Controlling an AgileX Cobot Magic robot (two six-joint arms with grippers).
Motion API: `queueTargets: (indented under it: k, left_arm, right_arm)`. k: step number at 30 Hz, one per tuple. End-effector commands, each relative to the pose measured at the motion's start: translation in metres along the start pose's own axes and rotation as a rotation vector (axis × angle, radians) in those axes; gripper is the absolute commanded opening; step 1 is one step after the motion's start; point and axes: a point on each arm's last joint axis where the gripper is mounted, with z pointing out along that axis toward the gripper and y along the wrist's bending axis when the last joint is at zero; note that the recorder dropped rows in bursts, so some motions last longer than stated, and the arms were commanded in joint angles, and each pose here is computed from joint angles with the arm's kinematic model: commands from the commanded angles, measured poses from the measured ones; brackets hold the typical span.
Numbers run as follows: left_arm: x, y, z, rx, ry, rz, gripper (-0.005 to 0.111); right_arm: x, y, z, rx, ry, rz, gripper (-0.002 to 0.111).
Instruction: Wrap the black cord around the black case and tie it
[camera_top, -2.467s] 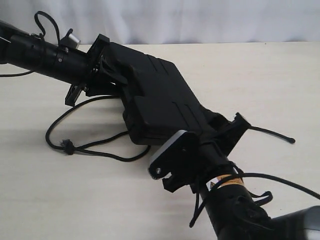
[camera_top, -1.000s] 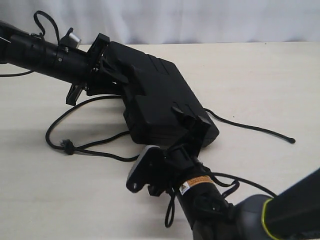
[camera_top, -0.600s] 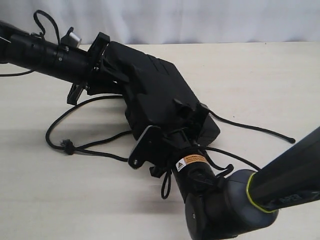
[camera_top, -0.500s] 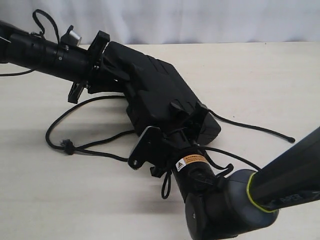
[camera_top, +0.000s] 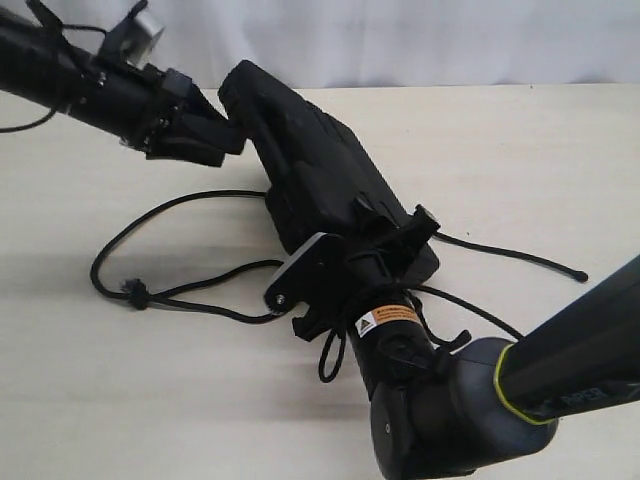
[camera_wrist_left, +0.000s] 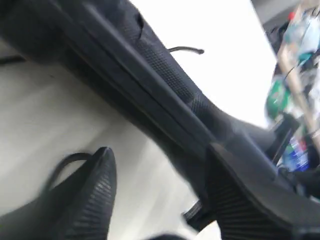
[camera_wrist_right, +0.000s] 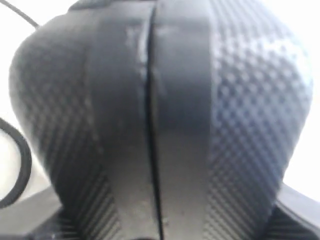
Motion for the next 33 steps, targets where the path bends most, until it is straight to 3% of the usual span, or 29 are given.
queueTargets:
  k: [1,3,5,9,11,14,20,23,31,33]
  left_arm:
    - [0.004,-0.024,-0.032,-0.303,0.364,0.539,0.051]
    - [0.014,-0.032,-0.003,-0.343,0.600,0.726,0.051]
    - [0.030,-0.034,0.022,-0.332,0.768,0.822,0.051]
    - [0.066,-0.025,0.054,-0.434,1.006,1.067,0.051]
    - [0.081,-0.016,0.066,-0.461,1.006,1.142,0.051]
    - [0.093,-0.003,0.078,-0.522,0.884,1.232,0.051]
    - [0.105,0.009,0.084,-0.543,0.845,1.249,0.051]
    - [0.104,0.016,0.085,-0.574,0.808,1.196,0.051]
    - [0.114,0.039,0.092,-0.543,0.875,1.103,0.051]
    - [0.117,0.042,0.093,-0.524,0.909,1.074,0.042]
  right_arm:
    - [-0.007,-0.011,-0.003,0.026,0.027,0.124,0.006]
    - [-0.008,-0.013,-0.004,0.034,0.027,0.135,0.006]
    - [-0.008,-0.013,-0.004,0.036,0.029,0.136,0.006]
    - [-0.007,-0.013,-0.004,0.040,0.036,0.140,0.006]
    - [-0.007,-0.014,-0.004,0.044,0.041,0.143,0.006]
    - [-0.006,-0.014,-0.004,0.045,0.046,0.145,0.006]
    - [-0.006,-0.014,-0.004,0.046,0.048,0.146,0.006]
    - [-0.005,-0.013,-0.004,0.034,0.058,0.148,0.006]
    - [-0.004,-0.012,-0.004,0.023,0.070,0.150,0.006]
    - [-0.004,-0.012,-0.004,0.021,0.071,0.150,0.006]
